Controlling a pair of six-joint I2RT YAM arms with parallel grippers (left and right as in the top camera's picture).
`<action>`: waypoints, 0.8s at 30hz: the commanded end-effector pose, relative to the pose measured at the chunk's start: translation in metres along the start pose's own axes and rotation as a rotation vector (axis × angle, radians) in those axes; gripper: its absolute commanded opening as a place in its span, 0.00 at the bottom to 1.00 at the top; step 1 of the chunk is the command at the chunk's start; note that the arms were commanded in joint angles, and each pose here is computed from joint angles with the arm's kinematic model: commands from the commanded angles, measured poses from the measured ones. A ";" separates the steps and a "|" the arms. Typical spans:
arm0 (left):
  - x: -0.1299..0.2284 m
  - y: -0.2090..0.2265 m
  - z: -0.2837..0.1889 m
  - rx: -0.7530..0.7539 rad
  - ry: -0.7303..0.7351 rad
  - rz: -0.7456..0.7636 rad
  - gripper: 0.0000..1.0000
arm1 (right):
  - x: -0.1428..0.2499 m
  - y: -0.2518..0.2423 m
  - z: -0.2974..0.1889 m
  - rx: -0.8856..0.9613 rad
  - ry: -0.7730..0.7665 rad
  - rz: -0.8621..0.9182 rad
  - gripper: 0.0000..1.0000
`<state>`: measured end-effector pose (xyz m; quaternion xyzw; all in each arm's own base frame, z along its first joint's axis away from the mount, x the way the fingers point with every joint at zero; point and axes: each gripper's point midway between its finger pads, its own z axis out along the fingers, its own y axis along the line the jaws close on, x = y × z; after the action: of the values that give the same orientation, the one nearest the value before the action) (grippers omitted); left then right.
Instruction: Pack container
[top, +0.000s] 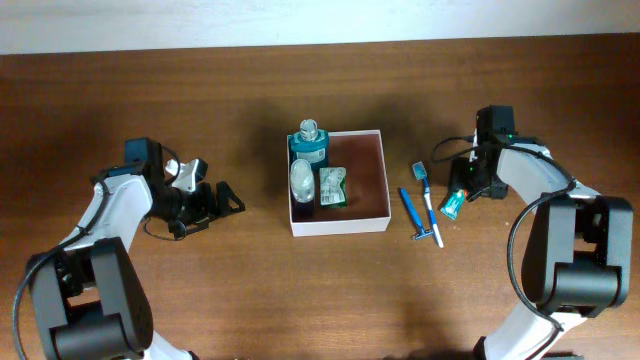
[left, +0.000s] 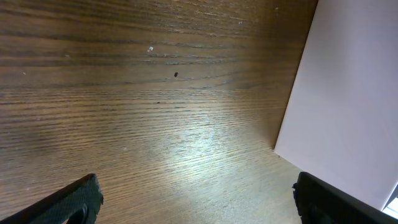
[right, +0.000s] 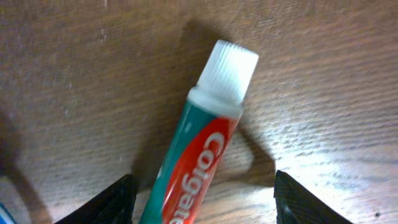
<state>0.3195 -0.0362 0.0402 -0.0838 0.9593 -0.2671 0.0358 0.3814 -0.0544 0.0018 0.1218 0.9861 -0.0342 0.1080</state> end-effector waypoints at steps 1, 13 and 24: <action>0.000 -0.003 -0.006 0.003 -0.018 0.019 0.99 | 0.001 -0.007 0.007 0.037 0.001 -0.038 0.63; 0.000 -0.003 -0.006 0.003 -0.018 0.020 0.99 | -0.006 -0.001 0.007 0.007 -0.028 -0.164 0.63; 0.000 -0.003 -0.006 0.003 -0.018 0.019 0.99 | -0.016 0.020 0.005 -0.111 -0.074 -0.200 0.63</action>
<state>0.3195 -0.0362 0.0402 -0.0838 0.9593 -0.2671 0.0356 0.4037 -0.0467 0.0061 0.0262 0.9881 -0.0190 0.1504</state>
